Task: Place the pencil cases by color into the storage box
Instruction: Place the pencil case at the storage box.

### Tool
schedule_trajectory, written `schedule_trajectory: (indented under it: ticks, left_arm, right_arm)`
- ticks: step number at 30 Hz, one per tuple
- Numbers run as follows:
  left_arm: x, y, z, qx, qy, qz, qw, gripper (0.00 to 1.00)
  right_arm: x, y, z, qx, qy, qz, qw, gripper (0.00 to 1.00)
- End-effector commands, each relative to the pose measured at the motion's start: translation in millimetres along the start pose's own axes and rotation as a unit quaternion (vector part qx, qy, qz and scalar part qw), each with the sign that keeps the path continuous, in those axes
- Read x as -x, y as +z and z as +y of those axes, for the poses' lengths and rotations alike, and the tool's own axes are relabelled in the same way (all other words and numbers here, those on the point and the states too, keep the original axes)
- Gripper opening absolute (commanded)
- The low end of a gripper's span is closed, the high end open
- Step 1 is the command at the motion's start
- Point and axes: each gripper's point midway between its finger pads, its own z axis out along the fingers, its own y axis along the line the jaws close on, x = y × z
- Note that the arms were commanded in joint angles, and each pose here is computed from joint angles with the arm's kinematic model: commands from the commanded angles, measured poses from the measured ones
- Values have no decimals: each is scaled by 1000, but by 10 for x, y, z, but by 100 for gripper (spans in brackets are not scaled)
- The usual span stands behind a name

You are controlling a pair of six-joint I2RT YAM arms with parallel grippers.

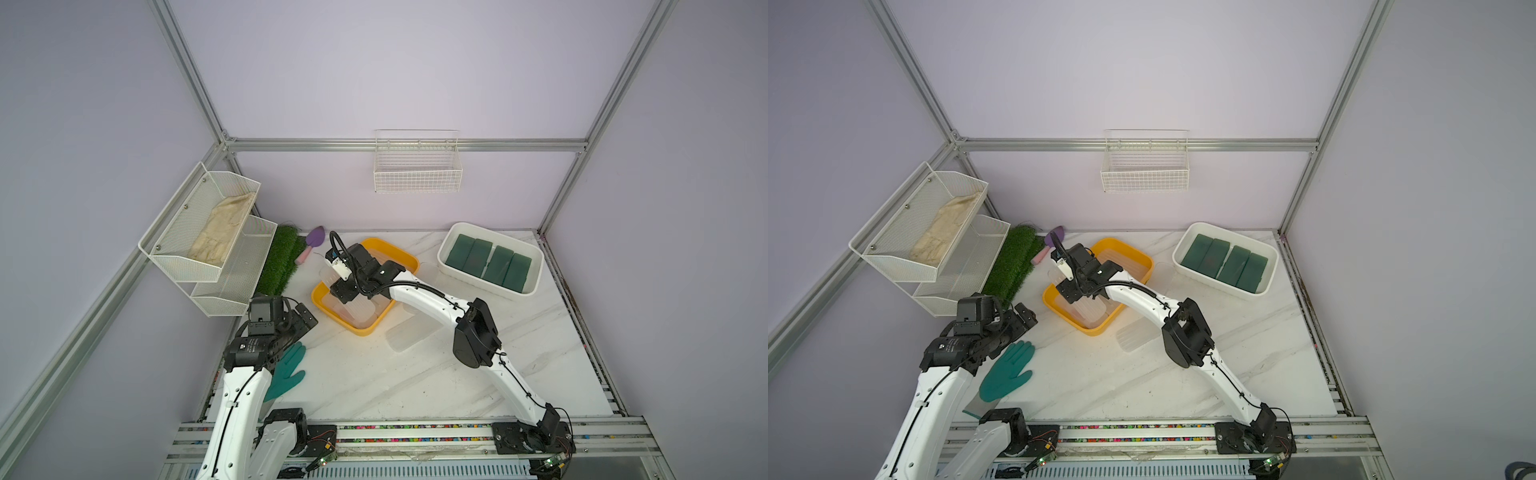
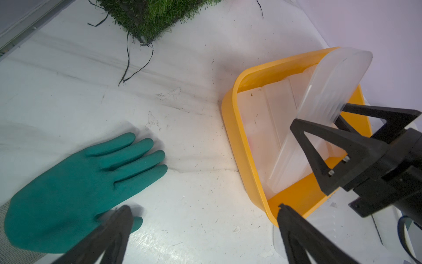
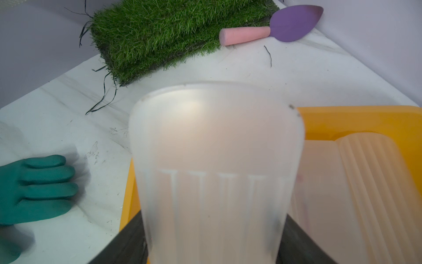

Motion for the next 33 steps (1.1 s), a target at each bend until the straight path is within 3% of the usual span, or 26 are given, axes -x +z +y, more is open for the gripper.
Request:
schedule_trajectory:
  ticks: [1, 18, 33]
  left_arm:
    - [65, 27, -58, -16, 6, -10, 1000, 100]
    - [374, -272, -142, -26, 18, -80, 996, 100]
    - [550, -513, -294, -60, 71, -133, 987, 100]
  right_arm:
    - [-87, 67, 106, 4, -21, 15, 1000, 68]
    - [-214, 230, 236, 20, -18, 23, 999, 69]
    - [-388, 488, 284, 24, -17, 18, 999, 69]
